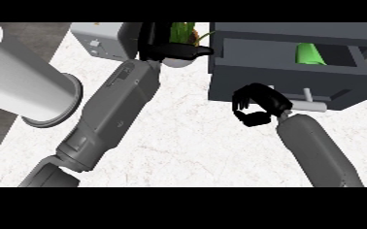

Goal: Pick up the cup, place it into the drawer and close the drawer

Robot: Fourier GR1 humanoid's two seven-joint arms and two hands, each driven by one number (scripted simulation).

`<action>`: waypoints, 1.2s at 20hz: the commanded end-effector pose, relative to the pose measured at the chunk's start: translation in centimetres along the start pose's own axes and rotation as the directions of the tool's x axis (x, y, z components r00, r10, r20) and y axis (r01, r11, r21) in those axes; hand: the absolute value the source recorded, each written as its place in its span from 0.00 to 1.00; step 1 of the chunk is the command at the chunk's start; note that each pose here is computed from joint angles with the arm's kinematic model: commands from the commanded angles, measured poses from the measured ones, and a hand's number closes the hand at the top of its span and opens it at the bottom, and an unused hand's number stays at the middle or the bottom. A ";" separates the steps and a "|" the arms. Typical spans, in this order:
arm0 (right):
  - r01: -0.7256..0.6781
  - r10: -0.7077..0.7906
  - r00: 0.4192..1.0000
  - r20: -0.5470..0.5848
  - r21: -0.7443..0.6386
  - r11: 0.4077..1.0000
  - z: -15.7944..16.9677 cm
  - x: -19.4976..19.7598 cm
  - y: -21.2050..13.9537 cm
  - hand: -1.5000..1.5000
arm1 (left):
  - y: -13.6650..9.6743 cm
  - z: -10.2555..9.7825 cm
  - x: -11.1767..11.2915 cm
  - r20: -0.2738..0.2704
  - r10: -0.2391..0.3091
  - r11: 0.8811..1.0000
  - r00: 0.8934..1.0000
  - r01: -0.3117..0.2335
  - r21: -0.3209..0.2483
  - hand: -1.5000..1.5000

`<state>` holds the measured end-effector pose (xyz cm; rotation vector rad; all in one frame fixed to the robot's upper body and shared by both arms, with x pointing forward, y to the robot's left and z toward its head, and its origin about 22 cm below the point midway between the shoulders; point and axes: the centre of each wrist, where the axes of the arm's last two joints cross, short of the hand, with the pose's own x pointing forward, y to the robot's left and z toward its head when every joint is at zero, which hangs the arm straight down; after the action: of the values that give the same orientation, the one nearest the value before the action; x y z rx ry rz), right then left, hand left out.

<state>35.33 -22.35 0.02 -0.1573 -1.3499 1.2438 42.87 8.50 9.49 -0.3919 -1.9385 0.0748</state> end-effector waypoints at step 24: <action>0.154 -0.139 0.988 0.067 -0.426 0.891 1.8 -1.0 -16.6 1.00 | 7.2 3.3 0.7 -0.047 0.035 0.997 0.998 -0.038 -0.067 0.00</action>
<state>40.36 -28.85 3.55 -0.0622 -1.5009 0.9092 41.42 15.50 7.13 -0.4552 -1.9035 0.0273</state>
